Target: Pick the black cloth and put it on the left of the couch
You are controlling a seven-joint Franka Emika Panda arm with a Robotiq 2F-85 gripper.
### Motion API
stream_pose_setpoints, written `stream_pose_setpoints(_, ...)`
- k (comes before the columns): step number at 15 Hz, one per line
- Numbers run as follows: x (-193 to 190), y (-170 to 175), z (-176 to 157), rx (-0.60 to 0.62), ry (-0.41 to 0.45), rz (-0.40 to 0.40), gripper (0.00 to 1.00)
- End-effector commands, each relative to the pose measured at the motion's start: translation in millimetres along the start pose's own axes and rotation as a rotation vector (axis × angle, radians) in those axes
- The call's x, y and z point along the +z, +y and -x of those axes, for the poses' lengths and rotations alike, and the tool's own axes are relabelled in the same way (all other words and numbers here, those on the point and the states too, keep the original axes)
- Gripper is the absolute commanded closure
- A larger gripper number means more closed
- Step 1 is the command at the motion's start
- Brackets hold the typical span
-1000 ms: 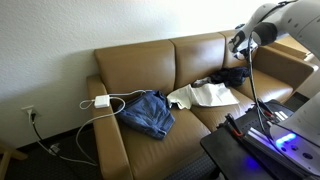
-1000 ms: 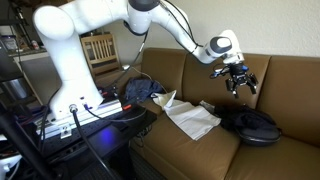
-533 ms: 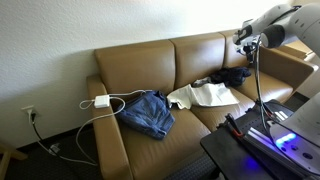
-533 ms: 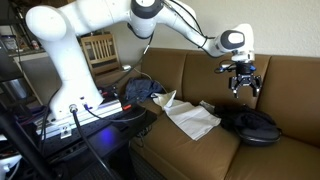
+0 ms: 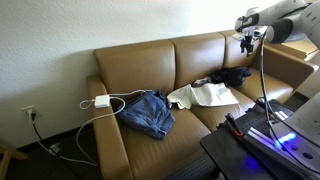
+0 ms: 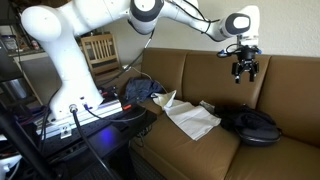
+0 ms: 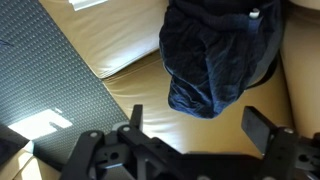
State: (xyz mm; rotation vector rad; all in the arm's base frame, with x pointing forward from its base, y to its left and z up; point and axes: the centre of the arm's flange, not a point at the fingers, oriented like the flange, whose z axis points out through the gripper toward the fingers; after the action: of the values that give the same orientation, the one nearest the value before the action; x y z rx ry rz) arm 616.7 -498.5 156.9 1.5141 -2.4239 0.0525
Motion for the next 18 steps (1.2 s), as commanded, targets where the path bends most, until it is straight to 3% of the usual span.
stream_pose_setpoints(1, 9.6, -32.8, -6.4, -0.143, -0.084, 0.101, 0.00)
stream_pose_setpoints(3, 4.0, -25.9, -6.1, -0.146, -0.130, 0.184, 0.00)
stream_pose_setpoints(4, 9.7, 15.4, 5.1, -0.112, -0.094, 0.137, 0.00)
stream_pose_setpoints(5, 7.6, 18.0, 6.1, -0.119, -0.106, 0.161, 0.00)
stream_pose_setpoints(7, 3.8, 18.5, 7.2, -0.123, -0.111, 0.168, 0.00)
stream_pose_setpoints(8, 7.2, 17.1, 8.3, -0.107, -0.092, 0.114, 0.00)
stream_pose_setpoints(11, 47.6, -18.0, 17.4, -0.112, -0.130, 0.127, 0.00)
stream_pose_setpoints(14, 92.8, -23.6, 27.0, -0.063, -0.118, 0.154, 0.00)
stream_pose_setpoints(18, 151.4, -38.9, 35.2, 0.136, -0.031, 0.003, 0.00)
